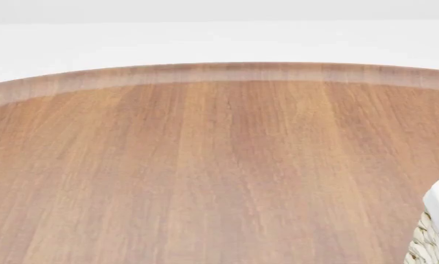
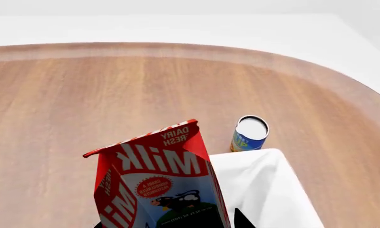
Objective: Pick the milk and place it in the basket.
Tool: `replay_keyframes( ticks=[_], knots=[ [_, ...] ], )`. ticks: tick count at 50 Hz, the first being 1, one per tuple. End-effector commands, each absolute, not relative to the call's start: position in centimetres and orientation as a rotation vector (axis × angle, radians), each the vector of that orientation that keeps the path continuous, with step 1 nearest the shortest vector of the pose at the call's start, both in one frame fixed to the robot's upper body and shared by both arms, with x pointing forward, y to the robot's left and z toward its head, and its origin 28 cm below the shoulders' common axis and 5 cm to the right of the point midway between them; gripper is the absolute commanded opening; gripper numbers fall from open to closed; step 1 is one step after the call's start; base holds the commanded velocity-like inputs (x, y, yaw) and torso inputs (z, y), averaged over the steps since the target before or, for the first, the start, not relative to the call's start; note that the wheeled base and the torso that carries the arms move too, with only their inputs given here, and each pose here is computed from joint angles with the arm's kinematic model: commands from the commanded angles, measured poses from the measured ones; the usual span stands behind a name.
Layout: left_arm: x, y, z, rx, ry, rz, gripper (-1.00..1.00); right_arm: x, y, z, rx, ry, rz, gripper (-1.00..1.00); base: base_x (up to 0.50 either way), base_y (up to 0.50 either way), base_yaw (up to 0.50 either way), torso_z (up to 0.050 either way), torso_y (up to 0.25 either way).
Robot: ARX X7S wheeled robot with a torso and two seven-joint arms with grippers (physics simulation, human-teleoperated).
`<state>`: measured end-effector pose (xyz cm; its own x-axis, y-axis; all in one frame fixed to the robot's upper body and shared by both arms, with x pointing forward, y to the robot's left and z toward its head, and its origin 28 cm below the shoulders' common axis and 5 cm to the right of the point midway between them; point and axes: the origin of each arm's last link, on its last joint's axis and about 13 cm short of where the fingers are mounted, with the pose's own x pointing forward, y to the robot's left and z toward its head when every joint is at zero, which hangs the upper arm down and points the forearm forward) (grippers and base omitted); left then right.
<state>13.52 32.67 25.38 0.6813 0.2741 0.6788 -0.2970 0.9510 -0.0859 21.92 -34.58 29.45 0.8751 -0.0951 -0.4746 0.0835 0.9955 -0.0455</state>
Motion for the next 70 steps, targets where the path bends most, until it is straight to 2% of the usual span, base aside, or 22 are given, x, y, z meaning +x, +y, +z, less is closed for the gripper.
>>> replay_keyframes(
  ticks=[1,14,25,44,60,70],
  knots=[
    [13.2,32.6,25.3,0.06,-0.769,0.321,1.0,22.2,-34.5,29.9,-0.046,0.411,-0.097,-1.0,0.0,0.0,0.0,0.0,0.0],
    [13.2,32.6,25.3,0.082,-0.779,0.331,1.0,22.3,-34.5,30.0,-0.064,0.402,-0.115,-1.0,0.0,0.0,0.0,0.0,-0.166],
    [13.2,32.6,25.3,0.084,-0.778,0.329,1.0,22.6,-34.5,30.1,-0.073,0.395,-0.121,-1.0,0.0,0.0,0.0,0.0,-0.012],
    [13.2,32.6,25.3,0.093,-0.783,0.326,1.0,22.4,-34.5,29.9,-0.065,0.406,-0.116,-1.0,0.0,0.0,0.0,0.0,-0.226],
    [13.2,32.7,25.4,0.091,-0.786,0.345,1.0,22.4,-34.3,29.3,-0.053,0.414,-0.107,-1.0,0.0,0.0,0.0,0.0,-0.009],
    [13.2,32.6,25.4,0.09,-0.785,0.34,1.0,22.2,-34.4,29.1,-0.047,0.42,-0.109,-1.0,0.0,0.0,0.0,0.0,-0.234]
  ],
)
